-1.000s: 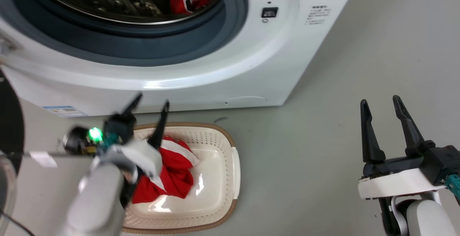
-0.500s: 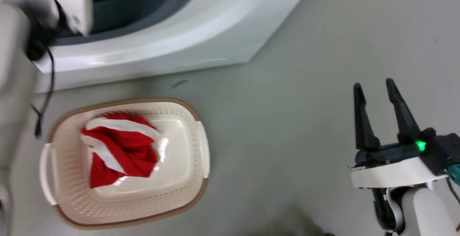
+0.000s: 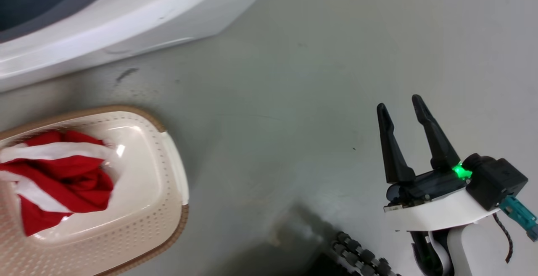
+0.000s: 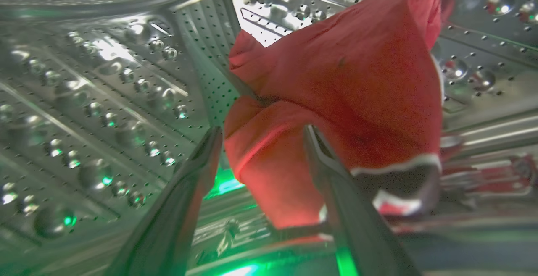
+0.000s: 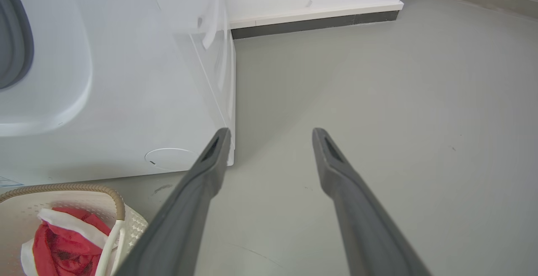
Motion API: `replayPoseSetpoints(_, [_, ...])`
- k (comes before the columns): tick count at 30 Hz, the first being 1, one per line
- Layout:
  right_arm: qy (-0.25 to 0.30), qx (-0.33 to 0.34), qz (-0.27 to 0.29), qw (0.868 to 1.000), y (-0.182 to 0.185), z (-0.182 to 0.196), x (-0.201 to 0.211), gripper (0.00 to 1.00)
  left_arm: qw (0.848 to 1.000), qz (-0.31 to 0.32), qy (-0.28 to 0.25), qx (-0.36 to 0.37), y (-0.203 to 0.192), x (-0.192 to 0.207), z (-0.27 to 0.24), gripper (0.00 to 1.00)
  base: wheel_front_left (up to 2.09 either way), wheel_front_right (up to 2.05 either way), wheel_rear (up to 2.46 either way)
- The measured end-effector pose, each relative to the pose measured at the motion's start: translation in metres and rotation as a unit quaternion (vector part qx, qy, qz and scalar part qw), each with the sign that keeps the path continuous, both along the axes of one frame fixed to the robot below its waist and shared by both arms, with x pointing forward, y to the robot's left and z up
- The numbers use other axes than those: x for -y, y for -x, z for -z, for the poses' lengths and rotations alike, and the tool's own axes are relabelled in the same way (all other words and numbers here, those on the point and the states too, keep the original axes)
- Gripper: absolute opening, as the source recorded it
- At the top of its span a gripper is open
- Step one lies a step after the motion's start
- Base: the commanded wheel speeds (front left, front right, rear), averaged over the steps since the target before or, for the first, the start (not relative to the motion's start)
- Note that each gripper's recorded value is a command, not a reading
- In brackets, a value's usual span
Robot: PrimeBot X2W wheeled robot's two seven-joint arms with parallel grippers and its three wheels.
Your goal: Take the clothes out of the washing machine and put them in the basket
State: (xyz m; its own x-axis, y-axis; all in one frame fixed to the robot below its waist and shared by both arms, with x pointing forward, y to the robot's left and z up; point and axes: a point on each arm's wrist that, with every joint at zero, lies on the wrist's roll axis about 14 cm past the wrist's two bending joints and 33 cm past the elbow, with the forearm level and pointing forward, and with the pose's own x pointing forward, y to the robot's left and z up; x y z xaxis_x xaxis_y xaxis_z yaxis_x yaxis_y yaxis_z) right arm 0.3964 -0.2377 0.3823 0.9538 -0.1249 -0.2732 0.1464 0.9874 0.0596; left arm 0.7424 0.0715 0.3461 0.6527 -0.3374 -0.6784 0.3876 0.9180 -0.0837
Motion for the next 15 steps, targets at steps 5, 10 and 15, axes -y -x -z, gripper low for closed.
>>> replayPoseSetpoints(5, [0.001,-0.023,0.018,1.000,0.014,0.007,0.007,1.00,0.999,0.003,0.004,-0.042,-0.001,0.013,0.029,1.00,0.00,0.00,0.00])
replayPoseSetpoints(10, [0.010,-0.031,0.027,0.999,0.018,0.009,0.014,1.00,0.997,0.002,0.009,-0.072,0.003,0.016,0.047,1.00,0.00,0.00,0.00])
replayPoseSetpoints(15, [0.012,-0.029,0.030,0.999,0.017,0.008,0.017,1.00,0.996,0.007,-0.007,-0.089,0.008,0.012,0.053,1.00,0.00,0.00,0.00])
